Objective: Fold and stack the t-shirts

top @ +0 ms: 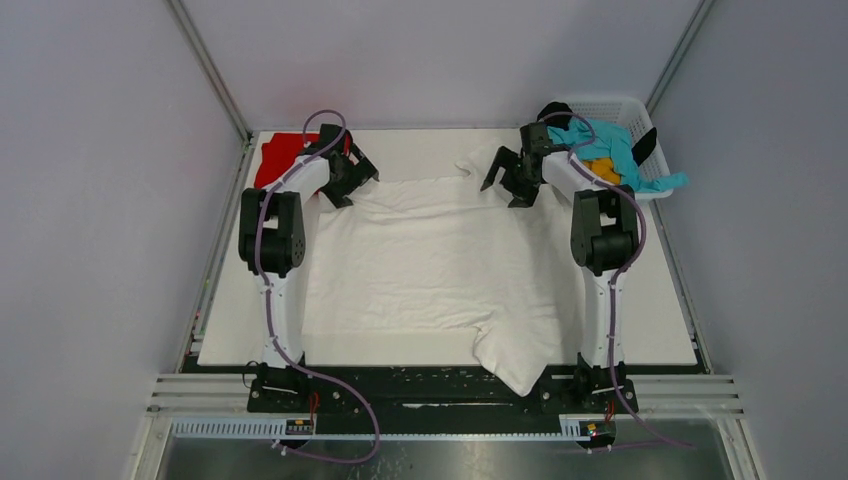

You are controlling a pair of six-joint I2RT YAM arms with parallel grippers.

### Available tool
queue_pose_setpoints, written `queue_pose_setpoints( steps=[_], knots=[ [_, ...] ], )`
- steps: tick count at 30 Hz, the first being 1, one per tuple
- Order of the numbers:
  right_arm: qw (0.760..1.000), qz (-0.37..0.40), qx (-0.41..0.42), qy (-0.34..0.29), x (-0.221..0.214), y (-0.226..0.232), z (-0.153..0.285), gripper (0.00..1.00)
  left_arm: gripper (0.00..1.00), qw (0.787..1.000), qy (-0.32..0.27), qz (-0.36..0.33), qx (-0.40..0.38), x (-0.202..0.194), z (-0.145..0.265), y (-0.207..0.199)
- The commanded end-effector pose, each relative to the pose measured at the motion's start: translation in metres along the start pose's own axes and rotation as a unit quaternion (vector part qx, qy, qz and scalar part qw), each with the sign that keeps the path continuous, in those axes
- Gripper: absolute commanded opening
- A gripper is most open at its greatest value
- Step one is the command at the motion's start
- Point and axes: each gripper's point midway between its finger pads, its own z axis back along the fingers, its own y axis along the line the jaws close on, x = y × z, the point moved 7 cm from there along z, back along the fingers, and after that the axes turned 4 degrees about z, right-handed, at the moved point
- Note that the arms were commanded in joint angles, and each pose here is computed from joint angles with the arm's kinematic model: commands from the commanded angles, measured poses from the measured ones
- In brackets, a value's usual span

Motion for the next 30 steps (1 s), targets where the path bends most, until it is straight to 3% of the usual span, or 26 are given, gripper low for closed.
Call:
queue_pose_setpoints(
  steps=[1, 6, 12, 21, 25, 30],
  knots=[
    [1.0, 0.022, -0.01, -0.005, 0.018, 0.007, 0.006, 1.0, 0.99, 1.0, -0.018, 0.002, 0.016, 0.014, -0.008, -0.009],
    [0.997, 0.059, 0.0, -0.04, 0.027, 0.027, 0.052, 0.99, 0.99, 0.999, -0.038, -0.017, -0.021, 0.029, 0.031, -0.036],
    [0.987, 0.121, -0.036, -0.096, -0.022, 0.025, 0.119, 1.0, 0.99, 0.995, -0.081, -0.057, -0.025, -0.004, 0.111, -0.023],
    [0.989, 0.101, -0.006, -0.104, -0.132, -0.03, 0.152, 1.0, 0.99, 0.993, -0.069, -0.027, 0.087, -0.12, 0.177, 0.117],
    [0.987, 0.096, -0.015, -0.125, -0.149, -0.045, 0.16, 0.99, 0.99, 0.991, -0.061, 0.015, 0.12, -0.161, 0.19, 0.174],
    [0.987, 0.098, -0.014, -0.131, -0.154, -0.049, 0.162, 1.0, 0.94, 0.98, -0.099, 0.079, 0.154, -0.181, 0.193, 0.222]
  ],
)
